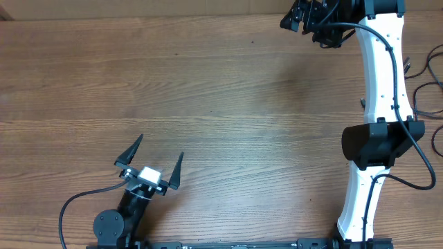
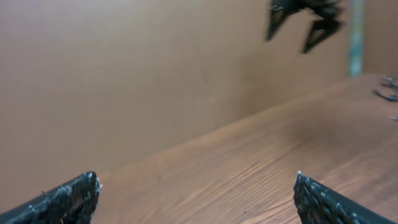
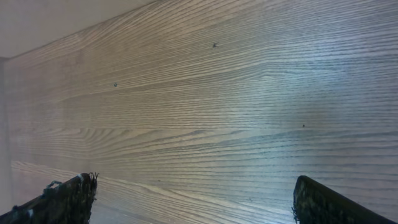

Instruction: Untangle cables

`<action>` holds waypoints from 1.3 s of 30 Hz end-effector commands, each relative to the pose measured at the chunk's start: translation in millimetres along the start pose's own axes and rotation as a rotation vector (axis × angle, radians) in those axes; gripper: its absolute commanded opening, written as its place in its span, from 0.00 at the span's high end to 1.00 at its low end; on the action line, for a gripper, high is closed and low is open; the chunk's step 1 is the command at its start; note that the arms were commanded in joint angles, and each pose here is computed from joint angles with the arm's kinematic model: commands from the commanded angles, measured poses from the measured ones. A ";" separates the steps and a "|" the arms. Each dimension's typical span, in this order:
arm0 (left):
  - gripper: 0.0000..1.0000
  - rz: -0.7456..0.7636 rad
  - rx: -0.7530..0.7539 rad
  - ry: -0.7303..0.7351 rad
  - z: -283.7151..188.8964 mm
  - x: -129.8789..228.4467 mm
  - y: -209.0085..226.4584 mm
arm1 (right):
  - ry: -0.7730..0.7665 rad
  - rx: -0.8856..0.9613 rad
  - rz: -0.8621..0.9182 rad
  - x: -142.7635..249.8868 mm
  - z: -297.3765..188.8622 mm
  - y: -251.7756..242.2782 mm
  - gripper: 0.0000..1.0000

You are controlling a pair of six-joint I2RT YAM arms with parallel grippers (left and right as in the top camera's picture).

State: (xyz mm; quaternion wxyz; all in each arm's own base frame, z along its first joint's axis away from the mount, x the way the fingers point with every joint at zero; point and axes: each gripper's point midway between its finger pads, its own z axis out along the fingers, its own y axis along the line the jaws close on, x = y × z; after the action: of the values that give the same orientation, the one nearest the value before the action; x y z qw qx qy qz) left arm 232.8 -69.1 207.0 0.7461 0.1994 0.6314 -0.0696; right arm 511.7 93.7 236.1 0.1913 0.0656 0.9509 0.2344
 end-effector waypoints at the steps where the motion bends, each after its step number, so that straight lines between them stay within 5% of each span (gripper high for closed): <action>1: 0.00 -0.169 -0.221 0.076 -6.5 21.4 35.5 | 0.002 -0.006 -0.001 0.4 0.4 1.7 0.00; 4: 0.01 -0.313 -0.364 0.228 -18.9 63.8 50.2 | 0.002 -0.006 -0.001 0.4 0.4 1.7 0.00; 19: 0.01 -0.228 -0.375 0.235 -20.5 62.6 55.8 | 0.002 -0.006 -0.001 0.4 0.4 1.7 0.00; 26: 0.00 -0.011 -0.381 0.279 -23.6 63.4 63.2 | 0.002 -0.006 -0.001 0.4 0.4 1.7 0.00; 39: 0.00 -0.011 -0.378 0.278 -23.3 63.3 62.7 | 0.002 -0.006 -0.001 0.5 0.5 1.9 0.00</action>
State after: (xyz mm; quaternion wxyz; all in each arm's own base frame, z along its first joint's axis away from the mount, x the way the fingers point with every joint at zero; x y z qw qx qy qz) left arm 246.4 2.2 155.9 0.6753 0.0595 0.7328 0.0587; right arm 511.7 93.8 236.1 0.1912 0.0658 0.9508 0.2346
